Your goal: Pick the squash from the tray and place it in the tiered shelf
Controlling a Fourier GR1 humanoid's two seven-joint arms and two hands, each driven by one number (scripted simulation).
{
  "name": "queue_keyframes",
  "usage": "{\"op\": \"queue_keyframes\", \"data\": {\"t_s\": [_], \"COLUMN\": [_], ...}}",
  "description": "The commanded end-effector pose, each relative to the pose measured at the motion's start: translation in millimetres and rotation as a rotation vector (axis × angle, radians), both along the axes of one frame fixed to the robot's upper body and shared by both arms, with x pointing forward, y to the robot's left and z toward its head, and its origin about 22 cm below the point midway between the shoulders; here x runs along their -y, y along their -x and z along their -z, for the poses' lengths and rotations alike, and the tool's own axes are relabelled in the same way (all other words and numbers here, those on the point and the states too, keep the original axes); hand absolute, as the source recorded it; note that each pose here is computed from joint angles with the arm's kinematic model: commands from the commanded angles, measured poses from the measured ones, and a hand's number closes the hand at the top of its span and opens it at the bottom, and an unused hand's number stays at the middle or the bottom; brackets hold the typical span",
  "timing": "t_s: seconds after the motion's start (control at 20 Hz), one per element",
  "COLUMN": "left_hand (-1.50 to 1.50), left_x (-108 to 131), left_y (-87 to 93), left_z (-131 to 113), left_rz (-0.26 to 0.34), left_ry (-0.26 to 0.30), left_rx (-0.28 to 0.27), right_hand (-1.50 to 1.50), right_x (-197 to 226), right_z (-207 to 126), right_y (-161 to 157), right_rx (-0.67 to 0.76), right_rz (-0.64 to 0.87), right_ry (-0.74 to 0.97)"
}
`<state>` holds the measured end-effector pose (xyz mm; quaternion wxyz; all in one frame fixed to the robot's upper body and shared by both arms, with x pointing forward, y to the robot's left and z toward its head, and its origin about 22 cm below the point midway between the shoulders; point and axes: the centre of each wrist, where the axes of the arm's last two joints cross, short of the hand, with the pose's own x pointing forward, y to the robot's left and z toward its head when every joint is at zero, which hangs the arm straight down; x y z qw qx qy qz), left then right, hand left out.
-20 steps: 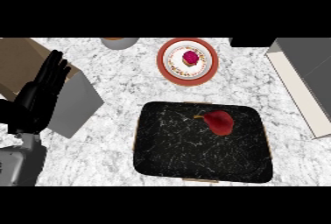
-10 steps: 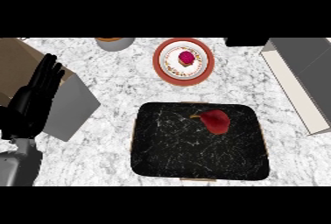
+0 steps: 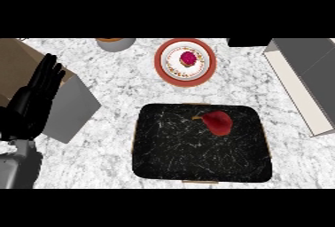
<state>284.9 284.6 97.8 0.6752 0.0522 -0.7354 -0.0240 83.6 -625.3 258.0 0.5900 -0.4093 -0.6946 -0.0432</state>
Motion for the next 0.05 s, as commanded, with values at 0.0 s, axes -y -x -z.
{"op": "queue_keyframes", "data": {"t_s": [0.0], "left_hand": [0.00], "left_x": [-2.6], "left_y": [0.4], "left_z": [32.5], "left_rz": [-0.015], "left_ry": [0.022], "left_rx": [-0.118], "right_hand": [-1.50], "right_x": [2.1], "right_z": [13.0], "right_y": [19.1], "right_rx": [-0.034], "right_rz": [-0.063], "right_ry": [0.070]}}
